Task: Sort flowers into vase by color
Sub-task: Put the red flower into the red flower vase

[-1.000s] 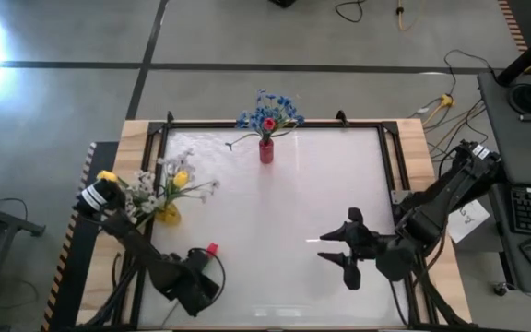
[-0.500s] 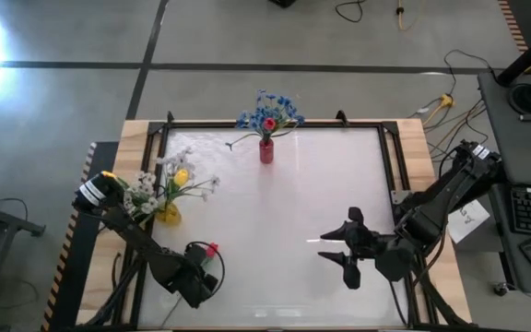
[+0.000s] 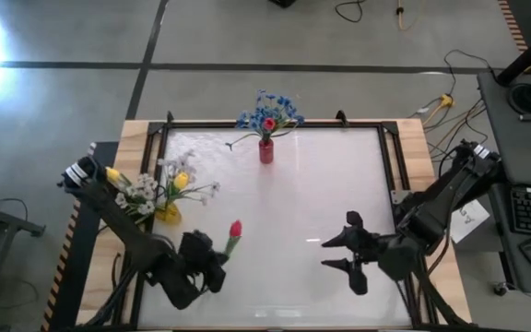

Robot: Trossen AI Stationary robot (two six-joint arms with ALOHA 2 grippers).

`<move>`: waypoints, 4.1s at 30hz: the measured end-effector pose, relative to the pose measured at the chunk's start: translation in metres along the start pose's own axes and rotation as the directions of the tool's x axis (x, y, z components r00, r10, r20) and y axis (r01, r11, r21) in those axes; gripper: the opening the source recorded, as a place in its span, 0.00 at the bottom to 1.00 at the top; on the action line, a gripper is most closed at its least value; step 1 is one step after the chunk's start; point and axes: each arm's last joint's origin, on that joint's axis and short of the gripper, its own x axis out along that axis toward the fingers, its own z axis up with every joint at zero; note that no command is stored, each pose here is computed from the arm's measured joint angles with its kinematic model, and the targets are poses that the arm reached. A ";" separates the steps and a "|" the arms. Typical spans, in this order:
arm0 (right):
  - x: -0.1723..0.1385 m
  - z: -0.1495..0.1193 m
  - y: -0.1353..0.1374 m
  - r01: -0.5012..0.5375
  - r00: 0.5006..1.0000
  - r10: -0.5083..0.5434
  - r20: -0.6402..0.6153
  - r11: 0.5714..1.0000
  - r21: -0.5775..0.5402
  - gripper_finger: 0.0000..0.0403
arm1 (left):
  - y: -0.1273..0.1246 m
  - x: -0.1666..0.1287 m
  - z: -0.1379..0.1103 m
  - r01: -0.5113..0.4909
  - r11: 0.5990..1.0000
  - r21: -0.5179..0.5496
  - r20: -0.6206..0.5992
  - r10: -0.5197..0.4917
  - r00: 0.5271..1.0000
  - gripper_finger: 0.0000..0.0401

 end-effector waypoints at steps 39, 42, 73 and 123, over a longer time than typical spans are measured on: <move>0.082 0.083 0.021 0.001 0.847 -0.005 0.532 1.000 0.008 0.06 | -0.126 -0.055 0.116 0.019 0.831 0.555 0.454 -0.322 0.831 0.06; 0.080 0.087 0.016 0.016 0.843 -0.017 0.537 1.000 0.005 0.04 | -0.123 -0.060 0.119 0.036 0.830 0.557 0.439 -0.330 0.835 0.14; -0.001 0.171 -0.249 0.463 0.685 -0.453 0.571 0.875 0.139 0.03 | 0.022 0.021 0.192 0.032 0.901 0.432 0.161 -0.111 0.981 0.35; 0.055 0.220 -0.345 0.235 0.918 -0.218 0.331 0.972 -0.009 0.03 | 0.101 0.094 0.231 -0.154 0.956 0.251 0.207 0.102 0.973 0.35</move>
